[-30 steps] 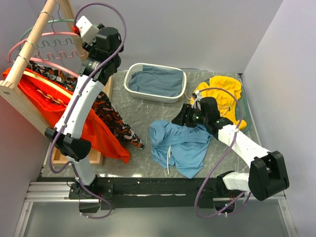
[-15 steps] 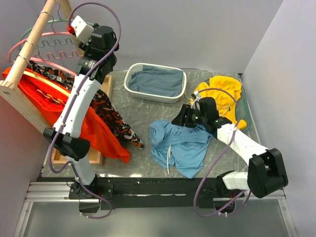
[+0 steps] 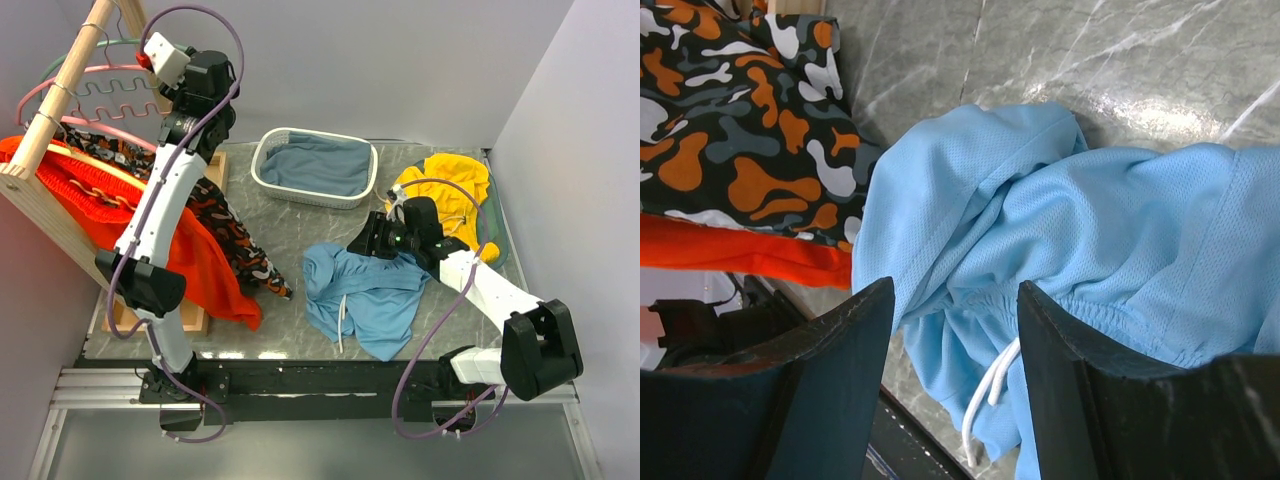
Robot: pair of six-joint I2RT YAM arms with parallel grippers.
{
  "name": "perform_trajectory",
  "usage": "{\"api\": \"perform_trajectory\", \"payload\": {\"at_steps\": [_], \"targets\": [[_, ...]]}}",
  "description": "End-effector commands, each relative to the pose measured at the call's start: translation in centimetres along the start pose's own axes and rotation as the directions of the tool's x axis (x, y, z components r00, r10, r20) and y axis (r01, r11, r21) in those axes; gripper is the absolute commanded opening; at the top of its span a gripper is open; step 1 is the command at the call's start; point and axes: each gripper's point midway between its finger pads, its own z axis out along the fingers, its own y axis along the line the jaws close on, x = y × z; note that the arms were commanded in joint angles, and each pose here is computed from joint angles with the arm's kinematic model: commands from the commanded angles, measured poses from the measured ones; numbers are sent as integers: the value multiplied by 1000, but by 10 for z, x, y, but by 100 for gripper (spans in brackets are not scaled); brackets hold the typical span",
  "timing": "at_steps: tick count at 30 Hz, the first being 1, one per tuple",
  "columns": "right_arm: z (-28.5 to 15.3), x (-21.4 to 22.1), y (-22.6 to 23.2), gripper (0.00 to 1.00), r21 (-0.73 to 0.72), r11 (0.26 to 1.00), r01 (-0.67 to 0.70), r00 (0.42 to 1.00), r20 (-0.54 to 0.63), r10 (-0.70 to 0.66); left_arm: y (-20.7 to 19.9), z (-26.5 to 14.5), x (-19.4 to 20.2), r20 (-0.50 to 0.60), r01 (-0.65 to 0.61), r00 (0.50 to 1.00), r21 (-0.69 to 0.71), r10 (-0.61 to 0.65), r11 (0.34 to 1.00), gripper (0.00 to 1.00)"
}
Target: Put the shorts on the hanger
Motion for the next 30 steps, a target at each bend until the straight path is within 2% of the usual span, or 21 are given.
{"api": "perform_trajectory", "payload": {"at_steps": [1, 15, 19, 22, 26, 30], "targets": [[-1, -14, 9, 60, -24, 999, 40, 999, 27, -39, -15, 6, -28, 75, 76, 994, 38, -78, 996, 57], [2, -16, 7, 59, -12, 999, 41, 999, 23, -41, -17, 36, -25, 124, 89, 988, 52, -95, 995, 50], [2, -16, 6, 59, -6, 999, 42, 999, 22, -42, -19, 42, -21, 132, 69, 988, 58, -76, 996, 42], [2, -17, 6, 59, -5, 999, 42, 999, 23, -42, -18, 43, -22, 139, 70, 987, 54, -77, 996, 30], [2, -18, 7, 59, -4, 999, 44, 999, 25, -44, -17, 40, -25, 145, 70, 986, 66, -79, 995, 21], [3, -19, 6, 59, -1, 999, 43, 999, 25, -43, -20, 33, -32, 143, 69, 986, 93, -81, 993, 16]]}}
